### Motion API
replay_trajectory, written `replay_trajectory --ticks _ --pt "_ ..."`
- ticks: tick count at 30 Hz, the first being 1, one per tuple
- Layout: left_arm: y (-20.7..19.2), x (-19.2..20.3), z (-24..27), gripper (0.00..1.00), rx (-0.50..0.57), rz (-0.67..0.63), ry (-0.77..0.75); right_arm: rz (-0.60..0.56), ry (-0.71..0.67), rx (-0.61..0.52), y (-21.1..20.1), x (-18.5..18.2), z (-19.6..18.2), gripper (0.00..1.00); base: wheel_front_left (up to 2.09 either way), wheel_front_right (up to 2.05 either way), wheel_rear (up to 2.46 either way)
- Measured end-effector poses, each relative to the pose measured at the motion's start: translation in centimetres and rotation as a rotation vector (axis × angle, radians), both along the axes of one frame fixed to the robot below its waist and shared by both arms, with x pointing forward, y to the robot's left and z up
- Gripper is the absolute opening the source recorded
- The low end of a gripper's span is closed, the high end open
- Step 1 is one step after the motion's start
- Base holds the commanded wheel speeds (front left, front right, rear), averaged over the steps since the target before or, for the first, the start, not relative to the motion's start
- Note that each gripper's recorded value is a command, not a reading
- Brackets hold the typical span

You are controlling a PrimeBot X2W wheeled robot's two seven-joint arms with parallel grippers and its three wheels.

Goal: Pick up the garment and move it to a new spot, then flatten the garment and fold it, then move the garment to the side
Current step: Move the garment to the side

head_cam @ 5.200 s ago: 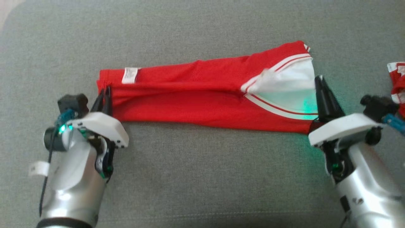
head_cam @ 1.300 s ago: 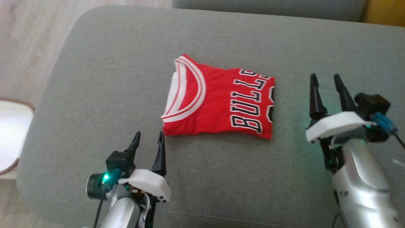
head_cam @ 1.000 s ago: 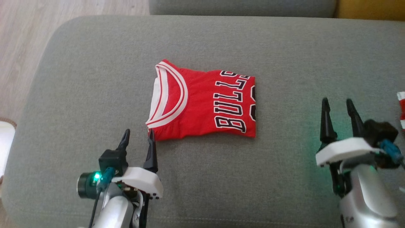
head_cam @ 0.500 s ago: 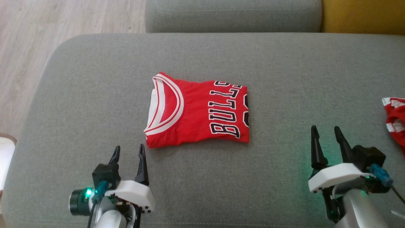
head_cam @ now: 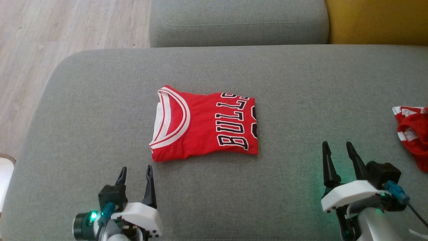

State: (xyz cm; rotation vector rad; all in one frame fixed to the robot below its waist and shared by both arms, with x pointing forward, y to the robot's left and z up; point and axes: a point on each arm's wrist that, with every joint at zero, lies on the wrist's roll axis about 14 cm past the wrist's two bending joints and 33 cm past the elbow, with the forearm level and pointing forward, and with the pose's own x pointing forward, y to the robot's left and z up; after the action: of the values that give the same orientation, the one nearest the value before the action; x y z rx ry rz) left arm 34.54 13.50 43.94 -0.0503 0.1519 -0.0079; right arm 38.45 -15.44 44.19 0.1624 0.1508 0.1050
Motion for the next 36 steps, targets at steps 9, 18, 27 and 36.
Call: replay_trajectory --ticks 9,18,27,36 --pt "0.1 0.0 -0.1 1.00 -0.001 0.004 0.004 0.019 0.006 0.011 0.7 0.1 -0.2 1.00 0.00 0.00 0.00" --pt "-0.2 0.4 -0.3 1.00 -0.018 -0.006 0.013 0.110 0.063 0.008 3.8 1.1 -2.2 1.00 0.00 0.00 0.00" --pt "0.6 0.7 -0.7 1.00 -0.025 0.024 0.029 0.256 0.079 0.012 9.2 5.0 -2.9 1.00 0.00 0.00 0.00" --pt "2.7 0.7 -1.0 1.00 -0.021 0.093 0.045 0.339 0.144 0.021 12.9 7.0 -5.3 1.00 0.00 0.00 0.00"
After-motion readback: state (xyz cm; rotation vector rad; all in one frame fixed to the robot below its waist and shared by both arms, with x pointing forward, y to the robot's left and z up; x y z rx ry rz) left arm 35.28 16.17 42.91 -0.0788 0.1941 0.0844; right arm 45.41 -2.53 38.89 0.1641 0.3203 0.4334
